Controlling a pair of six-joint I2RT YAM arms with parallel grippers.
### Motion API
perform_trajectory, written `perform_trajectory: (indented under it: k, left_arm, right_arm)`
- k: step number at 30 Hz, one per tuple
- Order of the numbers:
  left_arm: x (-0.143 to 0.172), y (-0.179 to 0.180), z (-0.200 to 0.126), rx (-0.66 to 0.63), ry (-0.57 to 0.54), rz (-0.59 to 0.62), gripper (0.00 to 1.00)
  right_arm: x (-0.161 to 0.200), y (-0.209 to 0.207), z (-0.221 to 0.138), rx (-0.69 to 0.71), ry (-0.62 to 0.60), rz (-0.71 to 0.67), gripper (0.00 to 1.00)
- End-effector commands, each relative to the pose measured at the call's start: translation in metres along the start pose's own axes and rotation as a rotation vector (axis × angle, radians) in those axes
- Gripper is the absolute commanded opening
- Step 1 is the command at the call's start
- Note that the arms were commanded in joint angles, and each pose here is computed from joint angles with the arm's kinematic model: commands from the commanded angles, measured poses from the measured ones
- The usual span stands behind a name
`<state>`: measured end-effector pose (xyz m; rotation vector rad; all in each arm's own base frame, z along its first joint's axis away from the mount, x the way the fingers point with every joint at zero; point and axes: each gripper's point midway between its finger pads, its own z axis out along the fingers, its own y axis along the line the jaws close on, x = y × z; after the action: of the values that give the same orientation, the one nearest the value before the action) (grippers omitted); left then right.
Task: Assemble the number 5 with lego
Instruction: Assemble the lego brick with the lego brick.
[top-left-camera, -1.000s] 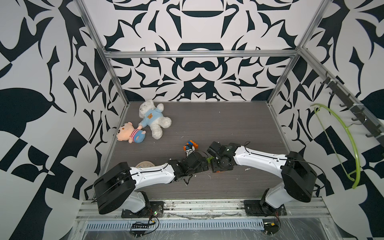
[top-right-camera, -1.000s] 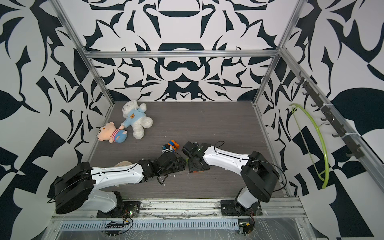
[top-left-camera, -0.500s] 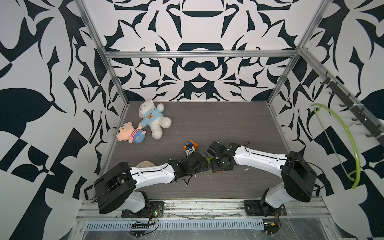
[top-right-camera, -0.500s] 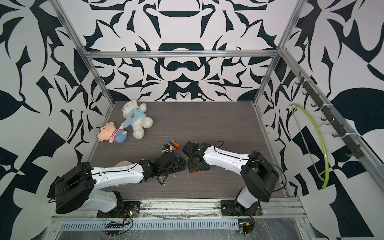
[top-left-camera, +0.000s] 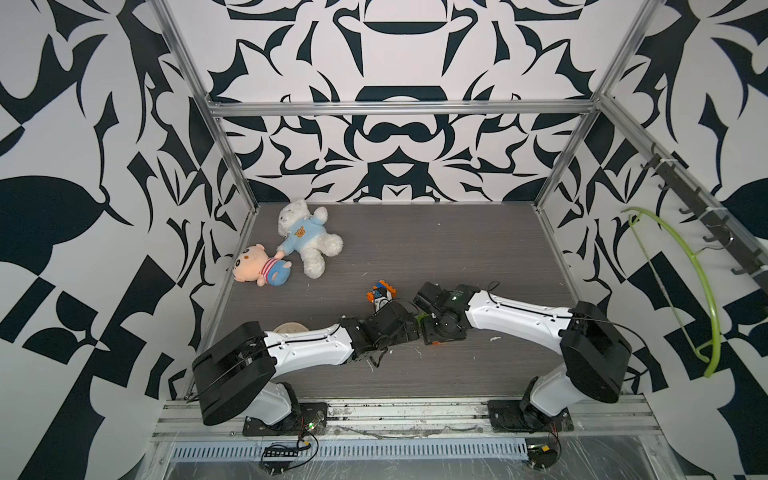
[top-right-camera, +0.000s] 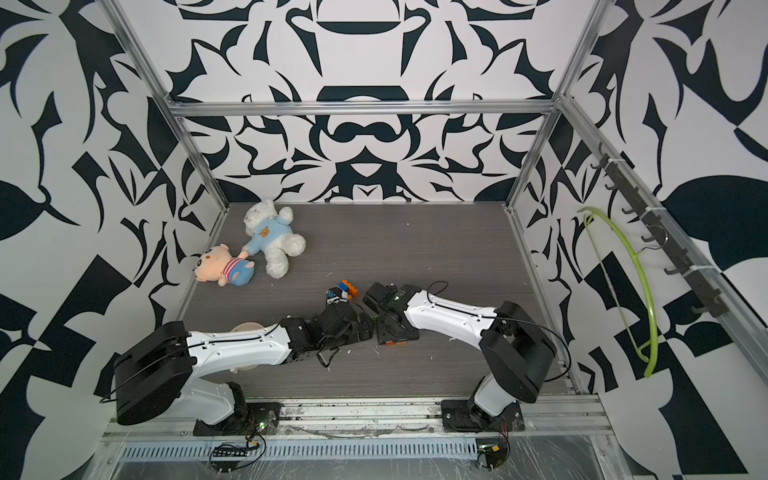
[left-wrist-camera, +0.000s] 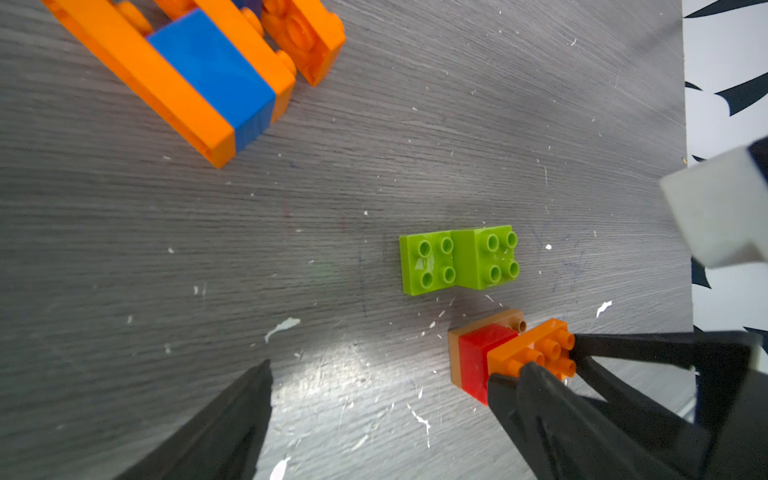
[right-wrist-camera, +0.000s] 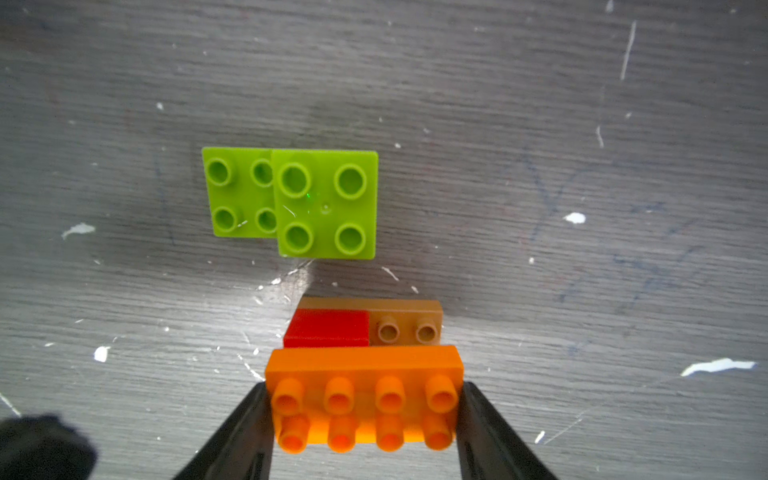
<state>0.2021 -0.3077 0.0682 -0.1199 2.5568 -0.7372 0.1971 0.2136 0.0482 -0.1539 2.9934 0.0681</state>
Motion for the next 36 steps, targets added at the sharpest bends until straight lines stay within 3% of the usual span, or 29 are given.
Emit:
perform_trajectory:
  k: [1, 10, 17, 36]
  left_arm:
    - [-0.003, -0.004, 0.000, 0.001, 0.000, 0.007, 0.99]
    - [-0.003, -0.002, -0.001, -0.008, -0.003, 0.005, 0.99]
    - [-0.003, -0.003, 0.000, -0.007, -0.001, 0.005, 0.99]
    - [-0.009, 0.010, -0.007, -0.056, -0.043, -0.023, 0.99]
  right_arm:
    - [0.017, -0.033, 0.012, 0.163, 0.061, -0.004, 0.60]
    - [0.020, -0.017, 0.018, 0.045, 0.036, -0.006, 0.60]
    - [0.030, -0.022, 0.035, 0.105, 0.128, -0.024, 0.60]
    - [0.028, -0.028, 0.035, 0.164, 0.144, -0.041, 0.60]
